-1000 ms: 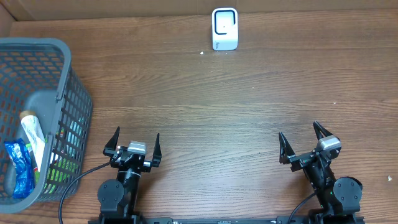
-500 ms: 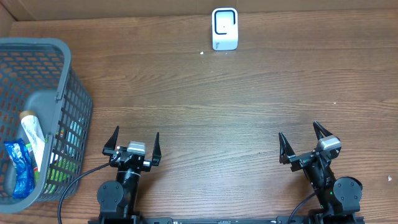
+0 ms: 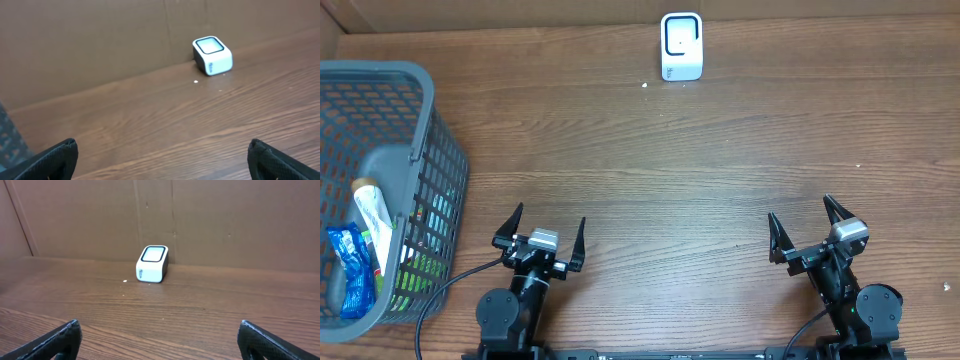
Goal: Scan the item barcode
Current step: 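Move the left gripper over the grey basket and lower into it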
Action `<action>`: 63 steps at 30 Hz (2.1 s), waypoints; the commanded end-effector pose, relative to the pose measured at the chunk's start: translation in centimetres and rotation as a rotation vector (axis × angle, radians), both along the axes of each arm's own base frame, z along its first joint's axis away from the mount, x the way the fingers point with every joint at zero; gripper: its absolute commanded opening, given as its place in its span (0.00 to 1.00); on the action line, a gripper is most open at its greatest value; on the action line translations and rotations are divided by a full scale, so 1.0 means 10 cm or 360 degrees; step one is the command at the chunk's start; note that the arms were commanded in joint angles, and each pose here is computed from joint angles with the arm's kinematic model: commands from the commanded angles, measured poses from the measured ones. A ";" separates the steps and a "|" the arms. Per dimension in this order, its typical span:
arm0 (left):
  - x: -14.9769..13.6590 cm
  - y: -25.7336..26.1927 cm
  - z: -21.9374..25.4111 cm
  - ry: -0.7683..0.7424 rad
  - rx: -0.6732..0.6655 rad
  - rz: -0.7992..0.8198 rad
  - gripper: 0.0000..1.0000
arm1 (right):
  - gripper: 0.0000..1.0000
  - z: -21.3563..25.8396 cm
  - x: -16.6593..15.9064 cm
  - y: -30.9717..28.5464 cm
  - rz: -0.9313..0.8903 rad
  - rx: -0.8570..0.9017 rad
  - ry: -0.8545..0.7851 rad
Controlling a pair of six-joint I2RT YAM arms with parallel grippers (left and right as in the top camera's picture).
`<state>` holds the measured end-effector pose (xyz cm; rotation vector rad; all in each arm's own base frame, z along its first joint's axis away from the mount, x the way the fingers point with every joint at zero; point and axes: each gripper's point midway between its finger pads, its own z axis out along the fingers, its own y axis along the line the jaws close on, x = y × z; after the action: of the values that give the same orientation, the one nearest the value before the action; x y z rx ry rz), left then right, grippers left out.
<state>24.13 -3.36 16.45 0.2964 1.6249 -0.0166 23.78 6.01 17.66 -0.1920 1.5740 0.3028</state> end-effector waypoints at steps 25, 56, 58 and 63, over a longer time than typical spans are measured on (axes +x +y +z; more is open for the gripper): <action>0.64 -0.37 1.98 0.0951 -0.0178 -0.0291 1.00 | 1.00 -0.02 0.00 0.01 0.0002 0.0005 -0.0006; 0.17 2.10 2.24 0.1027 -0.0830 0.1568 1.00 | 1.00 -0.02 0.00 0.01 0.0002 0.0005 -0.0006; 0.07 2.30 2.11 0.1098 -0.0876 0.1659 0.97 | 1.00 -0.02 0.00 0.01 0.0002 0.0005 -0.0006; -0.11 2.65 1.78 0.1285 -0.0925 0.1873 0.97 | 1.00 -0.02 0.00 0.01 0.0002 0.0005 -0.0006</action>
<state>23.56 21.22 35.86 -1.1820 2.2402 0.2821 23.78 6.00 17.64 -0.1917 1.5748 0.3020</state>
